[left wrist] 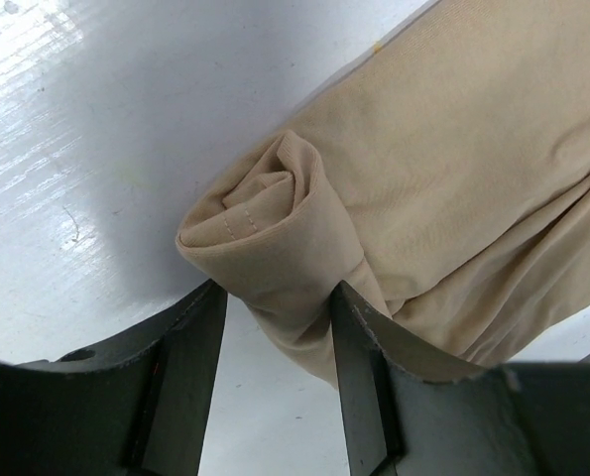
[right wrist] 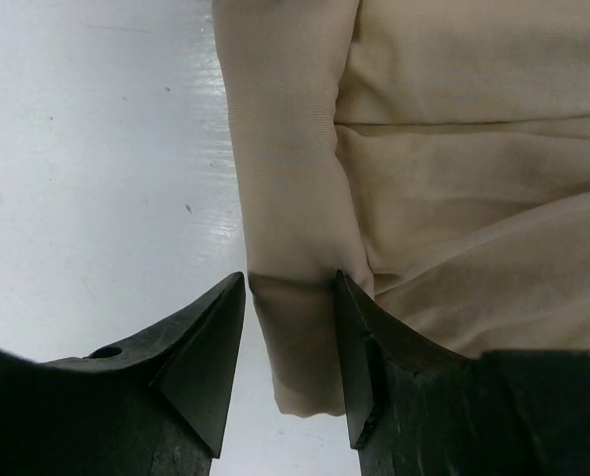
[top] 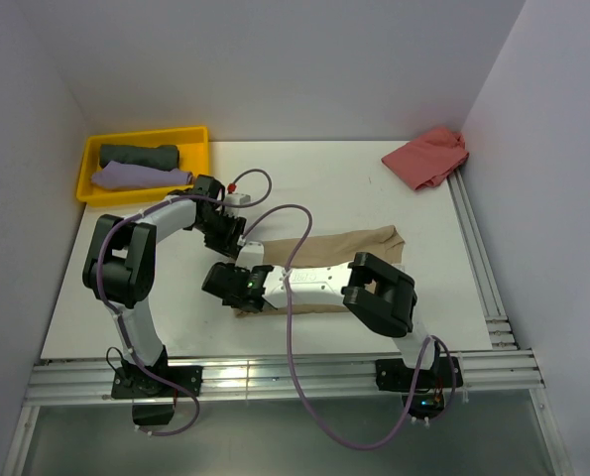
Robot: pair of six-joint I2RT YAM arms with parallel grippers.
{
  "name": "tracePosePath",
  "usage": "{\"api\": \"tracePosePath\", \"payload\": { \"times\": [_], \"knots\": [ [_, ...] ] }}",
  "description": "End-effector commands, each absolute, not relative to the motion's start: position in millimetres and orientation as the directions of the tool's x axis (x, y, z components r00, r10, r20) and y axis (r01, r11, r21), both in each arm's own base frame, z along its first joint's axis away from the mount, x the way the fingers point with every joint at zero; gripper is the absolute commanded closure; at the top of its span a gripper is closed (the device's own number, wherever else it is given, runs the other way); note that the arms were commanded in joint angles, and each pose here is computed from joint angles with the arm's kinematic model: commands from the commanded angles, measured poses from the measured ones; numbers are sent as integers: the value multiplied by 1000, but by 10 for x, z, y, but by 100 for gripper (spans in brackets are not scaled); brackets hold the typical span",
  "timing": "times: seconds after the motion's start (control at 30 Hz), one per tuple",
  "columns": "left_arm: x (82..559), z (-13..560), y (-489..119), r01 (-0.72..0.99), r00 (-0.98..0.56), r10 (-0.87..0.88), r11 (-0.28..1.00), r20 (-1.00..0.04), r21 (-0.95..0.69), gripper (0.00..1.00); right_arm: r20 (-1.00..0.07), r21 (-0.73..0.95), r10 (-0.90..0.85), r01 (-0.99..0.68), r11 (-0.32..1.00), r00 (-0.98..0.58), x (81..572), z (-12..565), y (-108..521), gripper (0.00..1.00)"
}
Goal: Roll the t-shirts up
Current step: Roll the tshirt
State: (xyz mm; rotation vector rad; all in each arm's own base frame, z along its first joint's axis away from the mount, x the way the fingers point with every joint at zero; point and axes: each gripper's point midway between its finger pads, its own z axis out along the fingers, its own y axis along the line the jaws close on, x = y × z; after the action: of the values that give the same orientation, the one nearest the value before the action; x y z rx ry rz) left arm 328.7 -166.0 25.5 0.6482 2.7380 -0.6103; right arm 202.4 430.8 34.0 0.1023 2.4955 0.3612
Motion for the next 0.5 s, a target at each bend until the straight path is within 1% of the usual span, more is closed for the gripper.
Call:
{"api": "tracePosePath", "payload": {
  "times": [0.0,0.2,0.3,0.33,0.37,0.47],
  "knots": [
    [3339,405,-1660,515,-835,387,801,-391,-306,48,-541,139,45,-37,990,-840,1875,179,4139,50],
    [3346,498,-1671,530,-820,388,793,-421,-300,43,-525,29,-14,-34,999,-851,1795,106,4075,51],
    [3340,549,-1690,537,-814,384,784,-435,-313,39,-509,13,-24,-35,999,-860,1728,47,4063,56],
    [3344,561,-1688,536,-815,381,783,-437,-316,38,-502,5,-24,-31,1000,-865,1707,30,4048,60],
    [3337,573,-1692,537,-815,380,780,-437,-322,38,-495,2,-25,-29,1000,-869,1687,20,4044,62],
    [3348,627,-1699,535,-818,366,770,-444,-349,35,-477,6,-26,-33,999,-878,1629,29,4067,62]
  ]
}}
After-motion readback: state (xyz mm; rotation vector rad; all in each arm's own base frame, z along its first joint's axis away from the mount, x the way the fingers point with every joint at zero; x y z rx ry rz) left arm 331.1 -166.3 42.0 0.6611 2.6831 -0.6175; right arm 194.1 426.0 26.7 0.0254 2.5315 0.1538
